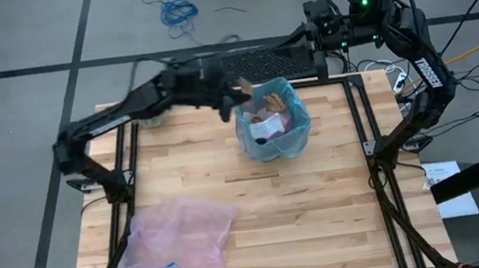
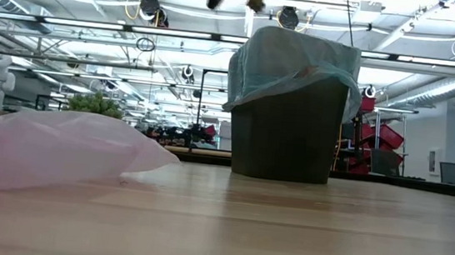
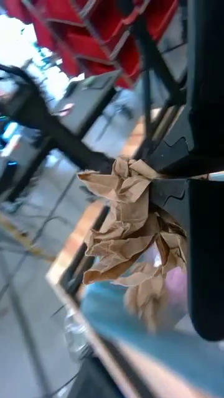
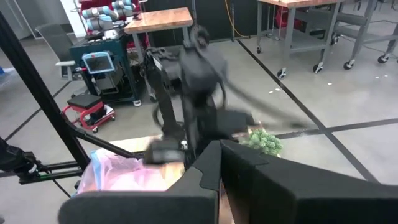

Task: Place trash/remove bag and relplace
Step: Put the brown napkin into the trash bin

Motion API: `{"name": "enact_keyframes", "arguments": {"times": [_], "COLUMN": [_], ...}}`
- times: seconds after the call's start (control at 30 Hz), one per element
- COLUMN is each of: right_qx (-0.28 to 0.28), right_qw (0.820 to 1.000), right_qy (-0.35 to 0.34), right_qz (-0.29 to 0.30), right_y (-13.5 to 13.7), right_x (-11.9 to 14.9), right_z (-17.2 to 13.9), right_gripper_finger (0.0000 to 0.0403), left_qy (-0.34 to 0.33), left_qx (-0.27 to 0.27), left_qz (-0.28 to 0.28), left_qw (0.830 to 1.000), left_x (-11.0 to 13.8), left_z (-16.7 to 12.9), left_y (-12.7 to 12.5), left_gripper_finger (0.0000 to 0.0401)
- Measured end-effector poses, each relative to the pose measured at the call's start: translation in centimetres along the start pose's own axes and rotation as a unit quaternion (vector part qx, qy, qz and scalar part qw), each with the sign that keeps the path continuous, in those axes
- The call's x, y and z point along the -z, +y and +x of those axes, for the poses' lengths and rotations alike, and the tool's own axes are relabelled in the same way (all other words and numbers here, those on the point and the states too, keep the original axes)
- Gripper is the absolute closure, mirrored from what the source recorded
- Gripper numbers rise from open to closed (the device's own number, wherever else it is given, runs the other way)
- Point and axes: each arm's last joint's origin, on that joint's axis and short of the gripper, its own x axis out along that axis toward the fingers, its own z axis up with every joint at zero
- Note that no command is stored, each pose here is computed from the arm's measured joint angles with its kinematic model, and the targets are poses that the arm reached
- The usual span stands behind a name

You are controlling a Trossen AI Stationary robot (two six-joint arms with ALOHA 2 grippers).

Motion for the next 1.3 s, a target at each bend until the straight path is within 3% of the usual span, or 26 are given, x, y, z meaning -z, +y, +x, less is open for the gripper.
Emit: {"name": "enact_keyframes", "arguments": {"times": [0.27, 0.57, 0.87, 1.0, 1.3], "right_qx": [0.0, 0.0, 0.0, 0.0, 0.0], "right_qw": [1.0, 1.0, 1.0, 1.0, 1.0], "right_qy": [0.0, 0.0, 0.0, 0.001, 0.001], "right_qz": [0.012, 0.019, 0.018, 0.017, 0.018], "right_y": [0.0, 0.0, 0.0, 0.0, 0.0], "right_x": [0.0, 0.0, 0.0, 0.0, 0.0], "right_z": [0.0, 0.0, 0.0, 0.0, 0.0], "right_gripper_finger": [0.0403, 0.0403, 0.0403, 0.0403, 0.0403], "left_qy": [0.084, 0.192, 0.213, 0.249, 0.337], "left_qx": [0.064, -0.012, -0.03, -0.034, -0.061], "left_qz": [-0.023, 0.054, 0.107, 0.122, 0.099], "left_qw": [0.994, 0.98, 0.971, 0.96, 0.934], "left_x": [0.1, 0.1, 0.2, 1.8, 5.8], "left_z": [6.6, 9.3, 11.7, 13.2, 16.3], "left_y": [2.2, 3.2, 3.5, 3.8, 5.6], "left_gripper_finger": [0.04, 0.04, 0.04, 0.04, 0.04]}}
